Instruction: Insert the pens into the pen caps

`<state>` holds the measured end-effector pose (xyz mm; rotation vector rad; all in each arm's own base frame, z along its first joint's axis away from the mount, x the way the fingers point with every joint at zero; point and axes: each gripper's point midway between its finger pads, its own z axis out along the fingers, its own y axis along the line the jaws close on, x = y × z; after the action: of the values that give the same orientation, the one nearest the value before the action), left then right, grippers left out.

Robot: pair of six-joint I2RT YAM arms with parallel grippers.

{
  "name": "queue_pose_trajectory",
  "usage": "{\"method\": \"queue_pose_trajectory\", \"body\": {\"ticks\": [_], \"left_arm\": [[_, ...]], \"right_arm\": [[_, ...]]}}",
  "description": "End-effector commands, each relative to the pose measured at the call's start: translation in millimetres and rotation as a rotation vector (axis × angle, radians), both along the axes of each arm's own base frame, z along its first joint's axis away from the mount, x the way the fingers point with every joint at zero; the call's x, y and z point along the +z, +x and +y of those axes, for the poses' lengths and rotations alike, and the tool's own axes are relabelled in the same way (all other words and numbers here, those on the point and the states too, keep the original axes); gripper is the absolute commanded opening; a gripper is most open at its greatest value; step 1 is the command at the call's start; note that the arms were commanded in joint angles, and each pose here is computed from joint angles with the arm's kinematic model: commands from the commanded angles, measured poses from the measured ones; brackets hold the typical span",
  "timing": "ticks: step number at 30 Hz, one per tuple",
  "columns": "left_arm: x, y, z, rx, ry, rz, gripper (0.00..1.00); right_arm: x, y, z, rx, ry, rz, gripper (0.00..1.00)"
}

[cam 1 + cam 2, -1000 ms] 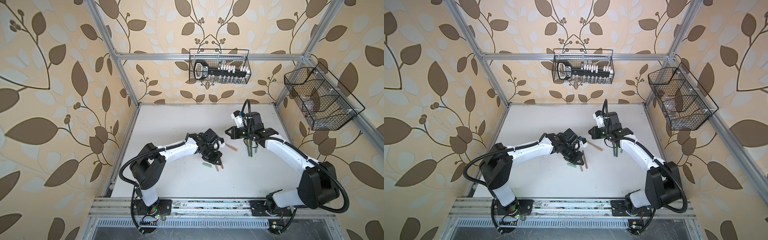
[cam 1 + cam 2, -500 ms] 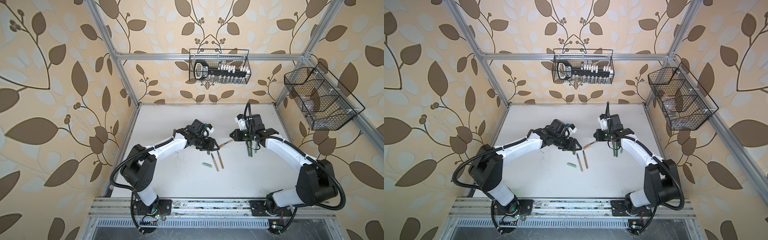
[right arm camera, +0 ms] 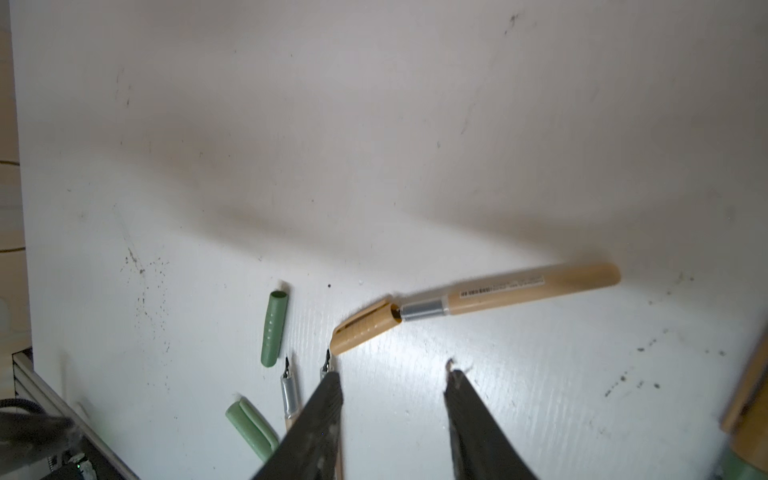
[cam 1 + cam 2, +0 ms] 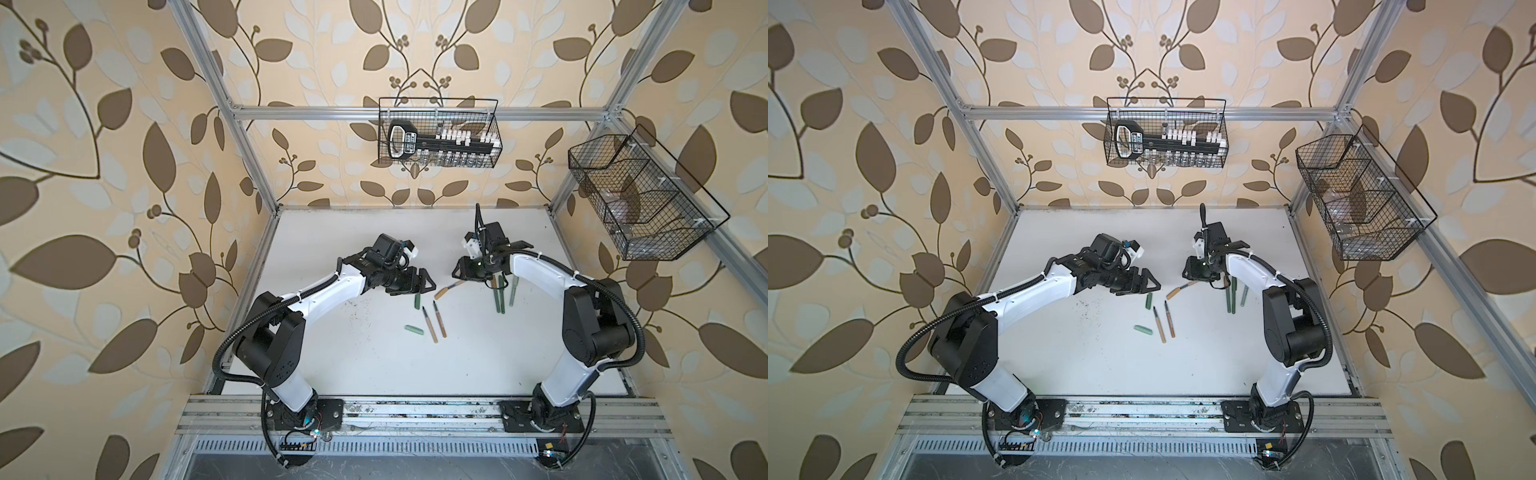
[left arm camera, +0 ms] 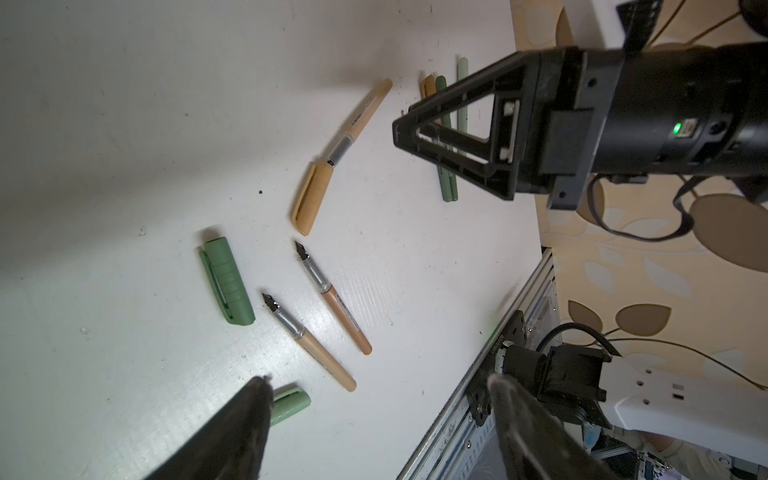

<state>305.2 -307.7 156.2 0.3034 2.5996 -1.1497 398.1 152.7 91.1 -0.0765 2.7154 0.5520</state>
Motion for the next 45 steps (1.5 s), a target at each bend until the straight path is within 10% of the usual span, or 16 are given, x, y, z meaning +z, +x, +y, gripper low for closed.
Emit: {"method": "queue_pose_trajectory", "body": {"ticks": [1, 8, 28, 45], "left_arm": [[0, 7, -2, 0.008, 0.017, -0.014, 0.85], [-15, 11, -31, -0.060, 0.035, 0.017, 0.71], [-82, 38, -48, -0.341, 0.563, -0.144, 0.42], [-111, 48, -66, -0.443, 0.631, -0.194, 0.31]], "right_arm": [[-10, 7, -13, -0.039, -0.034, 0.050, 0.46], [-22, 18, -39, -0.126, -0.069, 0.094, 0.46], [-50, 32, -74, -0.234, -0.089, 0.160, 0.43], [-51, 32, -75, -0.239, -0.084, 0.158, 0.42]]}}
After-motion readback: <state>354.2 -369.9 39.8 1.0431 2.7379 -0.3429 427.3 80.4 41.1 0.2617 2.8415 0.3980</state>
